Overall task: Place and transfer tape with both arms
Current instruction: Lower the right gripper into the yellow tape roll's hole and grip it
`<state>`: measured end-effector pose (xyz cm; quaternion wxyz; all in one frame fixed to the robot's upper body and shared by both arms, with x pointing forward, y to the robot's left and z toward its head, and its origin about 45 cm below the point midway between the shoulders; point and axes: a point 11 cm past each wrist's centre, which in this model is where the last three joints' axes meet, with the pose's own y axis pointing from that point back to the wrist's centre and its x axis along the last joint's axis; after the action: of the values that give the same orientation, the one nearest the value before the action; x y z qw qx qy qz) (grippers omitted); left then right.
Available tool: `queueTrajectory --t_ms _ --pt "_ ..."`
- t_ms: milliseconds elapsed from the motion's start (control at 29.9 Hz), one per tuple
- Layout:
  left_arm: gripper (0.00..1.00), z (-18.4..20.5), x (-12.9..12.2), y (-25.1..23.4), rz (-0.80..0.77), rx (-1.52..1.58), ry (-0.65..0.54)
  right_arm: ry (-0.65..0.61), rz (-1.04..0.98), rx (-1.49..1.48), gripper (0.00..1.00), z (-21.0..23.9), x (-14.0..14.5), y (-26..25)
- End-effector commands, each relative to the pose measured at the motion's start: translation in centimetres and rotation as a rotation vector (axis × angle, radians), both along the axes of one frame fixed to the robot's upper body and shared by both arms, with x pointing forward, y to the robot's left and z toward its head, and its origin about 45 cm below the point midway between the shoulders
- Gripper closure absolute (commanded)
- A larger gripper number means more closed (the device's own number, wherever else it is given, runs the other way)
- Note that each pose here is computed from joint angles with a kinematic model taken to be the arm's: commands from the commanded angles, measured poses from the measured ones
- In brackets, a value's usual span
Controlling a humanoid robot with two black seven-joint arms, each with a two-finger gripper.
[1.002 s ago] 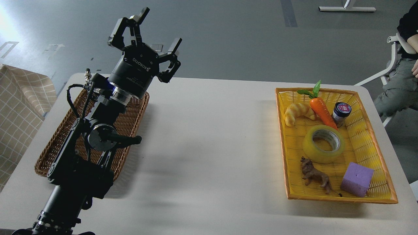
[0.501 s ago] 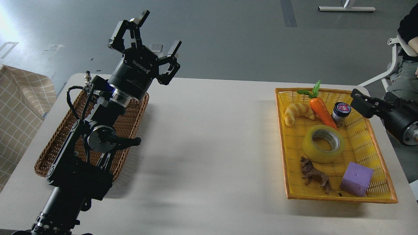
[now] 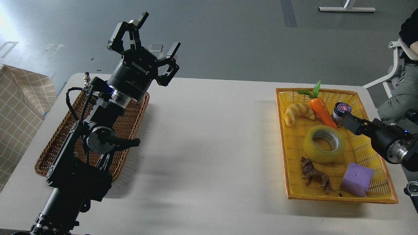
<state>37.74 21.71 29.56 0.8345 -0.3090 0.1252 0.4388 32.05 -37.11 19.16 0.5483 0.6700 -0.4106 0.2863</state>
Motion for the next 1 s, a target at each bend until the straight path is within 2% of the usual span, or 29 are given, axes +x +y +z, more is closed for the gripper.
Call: queueTrajectory --t_ms 0,635,969 --pt "0.02 0.0 0.0 0.0 0.000 0.000 0.000 0.025 0.023 -0.009 0.02 -0.7 -0.3 0.5" --pt "0.02 -0.2 -0.1 0.1 0.002 0.000 0.006 0.126 0.077 -0.034 0.03 -3.9 -0.8 1.4" --pt "0.02 -0.1 0.0 0.2 0.007 -0.001 0.003 0.140 0.109 -0.099 0.05 -3.5 0.5 0.6"
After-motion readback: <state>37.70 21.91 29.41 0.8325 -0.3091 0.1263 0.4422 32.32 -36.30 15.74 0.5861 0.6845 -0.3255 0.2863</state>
